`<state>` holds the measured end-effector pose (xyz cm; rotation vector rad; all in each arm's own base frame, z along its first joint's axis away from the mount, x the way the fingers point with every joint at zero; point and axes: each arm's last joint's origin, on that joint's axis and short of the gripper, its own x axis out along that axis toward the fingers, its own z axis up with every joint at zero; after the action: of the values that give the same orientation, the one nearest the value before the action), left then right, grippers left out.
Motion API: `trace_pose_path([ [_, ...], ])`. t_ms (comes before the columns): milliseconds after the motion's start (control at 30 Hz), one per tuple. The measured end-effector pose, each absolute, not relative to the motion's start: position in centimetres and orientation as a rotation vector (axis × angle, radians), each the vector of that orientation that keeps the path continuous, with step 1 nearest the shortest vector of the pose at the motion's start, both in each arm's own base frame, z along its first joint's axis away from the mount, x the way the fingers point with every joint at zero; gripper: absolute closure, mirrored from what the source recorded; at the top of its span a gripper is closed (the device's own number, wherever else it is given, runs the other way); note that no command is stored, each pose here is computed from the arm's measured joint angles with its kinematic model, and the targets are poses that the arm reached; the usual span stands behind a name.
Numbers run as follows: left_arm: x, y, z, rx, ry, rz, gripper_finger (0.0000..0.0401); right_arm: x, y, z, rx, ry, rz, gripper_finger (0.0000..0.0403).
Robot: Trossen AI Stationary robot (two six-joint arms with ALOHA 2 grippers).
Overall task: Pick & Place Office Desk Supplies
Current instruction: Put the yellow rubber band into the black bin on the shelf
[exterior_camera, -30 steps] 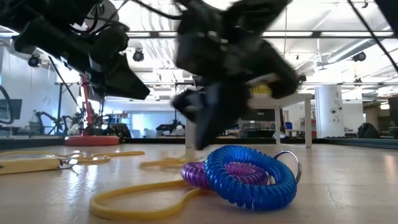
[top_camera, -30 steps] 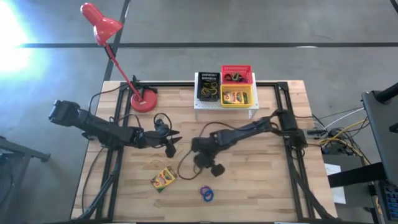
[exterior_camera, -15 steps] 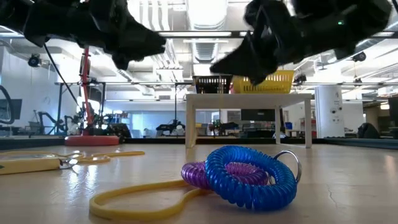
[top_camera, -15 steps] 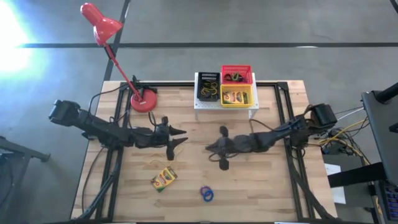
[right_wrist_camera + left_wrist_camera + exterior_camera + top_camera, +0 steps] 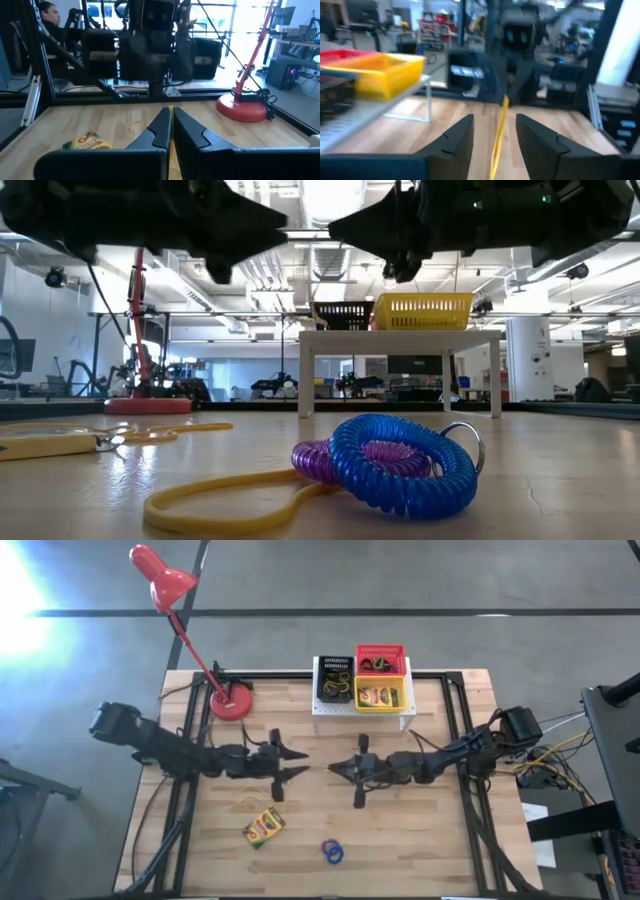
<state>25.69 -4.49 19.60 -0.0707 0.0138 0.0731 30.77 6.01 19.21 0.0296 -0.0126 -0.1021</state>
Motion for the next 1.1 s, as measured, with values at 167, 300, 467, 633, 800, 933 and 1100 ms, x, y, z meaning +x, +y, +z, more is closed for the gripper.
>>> trace_pose_path([
  [167,28.9,-4.9,18.2,-0.056,0.078,0.062,0.0210,30.9,6.0,19.8,0.035,-0.031,-0.102,0.0394],
  [300,31.2,-5.2,17.7,-0.052,0.097,0.068,0.0171,30.9,6.0,19.8,0.035,-0.032,-0.102,0.0394],
  [467,33.3,-5.6,17.6,-0.019,0.156,0.069,0.0156,30.9,6.0,19.5,0.036,-0.007,-0.101,0.0394],
  [633,34.3,-5.8,17.8,0.011,0.271,0.072,0.0213,30.9,6.0,19.3,0.031,0.011,-0.101,0.0394],
  [800,34.7,-5.9,18.0,0.027,0.340,0.078,0.0308,30.8,6.0,18.9,0.017,0.059,-0.101,0.0394],
  [933,34.7,-5.9,17.9,0.029,0.364,0.081,0.0374,30.3,5.9,19.3,0.009,0.107,-0.102,0.0394],
  [1100,34.7,-5.9,17.9,0.005,0.369,0.086,0.0396,29.1,5.7,19.8,0.031,0.229,-0.110,0.0394],
])
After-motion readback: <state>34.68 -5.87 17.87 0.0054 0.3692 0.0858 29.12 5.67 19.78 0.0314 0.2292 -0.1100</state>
